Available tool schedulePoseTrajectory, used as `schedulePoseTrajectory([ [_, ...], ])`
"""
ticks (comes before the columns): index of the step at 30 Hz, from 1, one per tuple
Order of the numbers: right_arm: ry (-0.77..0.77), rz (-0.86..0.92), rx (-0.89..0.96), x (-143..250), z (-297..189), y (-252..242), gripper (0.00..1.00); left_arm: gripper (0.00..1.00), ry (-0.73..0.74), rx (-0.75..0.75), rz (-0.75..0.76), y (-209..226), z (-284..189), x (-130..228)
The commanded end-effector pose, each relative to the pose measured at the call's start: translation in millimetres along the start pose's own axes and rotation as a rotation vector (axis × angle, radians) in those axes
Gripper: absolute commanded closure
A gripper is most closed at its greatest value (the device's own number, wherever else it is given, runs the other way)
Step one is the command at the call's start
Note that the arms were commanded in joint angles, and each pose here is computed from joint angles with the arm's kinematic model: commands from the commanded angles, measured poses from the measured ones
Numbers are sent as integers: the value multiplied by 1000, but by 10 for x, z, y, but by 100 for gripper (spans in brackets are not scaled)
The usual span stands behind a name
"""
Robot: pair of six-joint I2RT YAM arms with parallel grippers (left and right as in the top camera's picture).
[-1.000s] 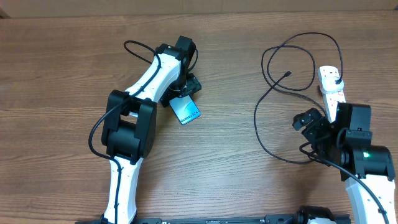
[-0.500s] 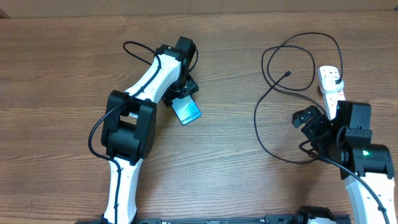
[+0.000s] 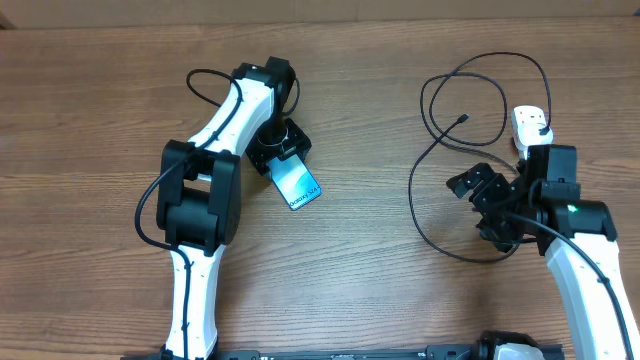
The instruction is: Plug charger to phone and switch on socket
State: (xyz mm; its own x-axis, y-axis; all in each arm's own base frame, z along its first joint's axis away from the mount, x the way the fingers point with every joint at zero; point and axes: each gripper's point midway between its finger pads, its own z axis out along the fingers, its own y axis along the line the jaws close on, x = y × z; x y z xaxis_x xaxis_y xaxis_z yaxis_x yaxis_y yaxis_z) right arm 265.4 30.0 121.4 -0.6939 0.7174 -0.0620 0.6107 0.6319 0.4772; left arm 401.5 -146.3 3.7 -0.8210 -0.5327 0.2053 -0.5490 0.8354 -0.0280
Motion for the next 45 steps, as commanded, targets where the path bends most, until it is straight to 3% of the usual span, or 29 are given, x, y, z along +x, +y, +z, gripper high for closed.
schedulePoseTrajectory([
  [1,54,-13,-22,66,59,99,0,37,18,25,31,-63,-12,-48],
  [13,97,-123,-40,263,199,311,0,42,-29,70,43,-216,-333,-124],
  [19,101,-87,-56,289,217,360,0,42,-29,74,44,-235,-555,-80],
  [26,205,-246,-319,736,452,828,0,43,3,93,43,-260,-683,10],
  [30,213,-251,-449,999,613,1027,0,43,34,111,42,-285,-699,70],
  [45,-14,-274,-512,1229,853,1365,0,42,175,208,43,-430,-750,324],
])
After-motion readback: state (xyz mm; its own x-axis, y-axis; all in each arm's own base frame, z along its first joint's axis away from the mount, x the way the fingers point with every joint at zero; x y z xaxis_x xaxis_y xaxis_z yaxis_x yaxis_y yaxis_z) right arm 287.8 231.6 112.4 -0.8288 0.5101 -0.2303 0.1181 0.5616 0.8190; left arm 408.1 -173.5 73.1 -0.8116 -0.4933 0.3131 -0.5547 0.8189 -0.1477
